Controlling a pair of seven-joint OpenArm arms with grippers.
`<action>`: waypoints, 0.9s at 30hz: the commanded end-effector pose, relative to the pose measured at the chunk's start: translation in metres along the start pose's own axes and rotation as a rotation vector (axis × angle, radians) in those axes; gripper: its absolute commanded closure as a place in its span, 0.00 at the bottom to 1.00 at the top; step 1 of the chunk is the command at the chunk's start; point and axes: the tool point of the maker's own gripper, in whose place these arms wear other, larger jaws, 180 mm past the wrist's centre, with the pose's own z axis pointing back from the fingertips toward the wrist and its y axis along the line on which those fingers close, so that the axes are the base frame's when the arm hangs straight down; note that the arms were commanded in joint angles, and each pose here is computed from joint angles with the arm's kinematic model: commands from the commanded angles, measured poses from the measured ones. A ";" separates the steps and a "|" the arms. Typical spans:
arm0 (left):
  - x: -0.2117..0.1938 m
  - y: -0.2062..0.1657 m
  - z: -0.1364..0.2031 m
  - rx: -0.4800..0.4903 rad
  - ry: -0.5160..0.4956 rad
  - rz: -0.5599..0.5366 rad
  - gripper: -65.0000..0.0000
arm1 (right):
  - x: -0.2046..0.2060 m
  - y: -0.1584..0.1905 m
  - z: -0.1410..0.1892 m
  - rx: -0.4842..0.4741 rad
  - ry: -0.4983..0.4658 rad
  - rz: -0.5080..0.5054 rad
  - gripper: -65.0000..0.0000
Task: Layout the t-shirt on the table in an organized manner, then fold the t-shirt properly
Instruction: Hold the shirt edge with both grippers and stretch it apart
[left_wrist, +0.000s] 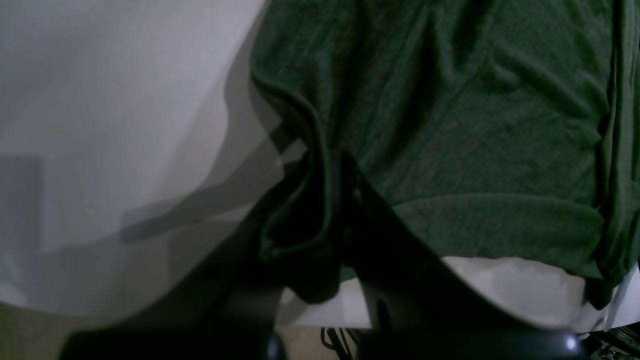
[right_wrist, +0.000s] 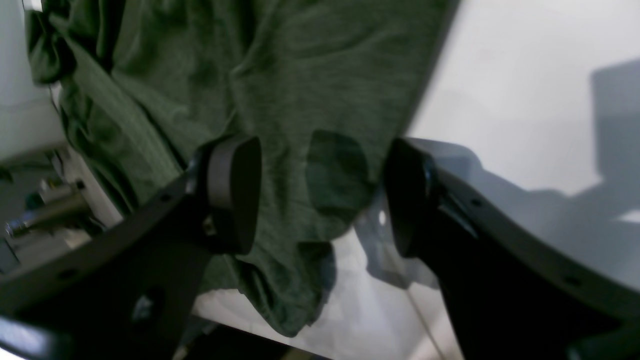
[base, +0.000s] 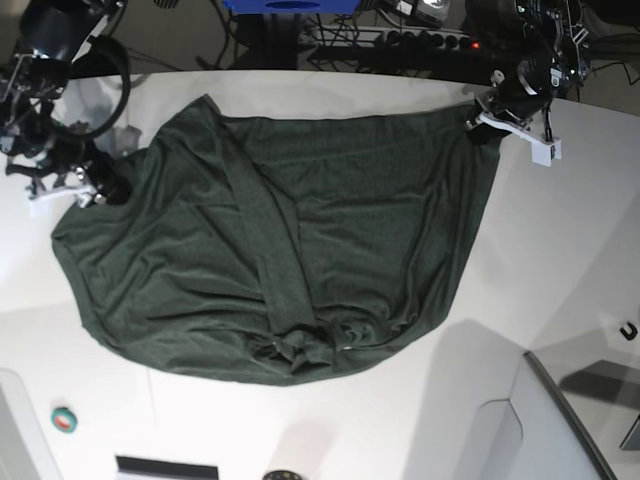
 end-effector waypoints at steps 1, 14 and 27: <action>0.006 0.001 0.003 0.004 -0.010 -0.014 1.00 | -0.031 -0.017 -0.006 -0.086 0.113 0.010 0.42; 0.008 0.001 0.003 0.003 -0.015 -0.015 1.00 | -0.050 -0.010 -0.016 -0.051 0.154 0.042 0.42; 0.009 -0.001 0.003 0.000 -0.019 -0.019 1.00 | -0.061 -0.010 -0.017 -0.048 0.192 0.038 0.42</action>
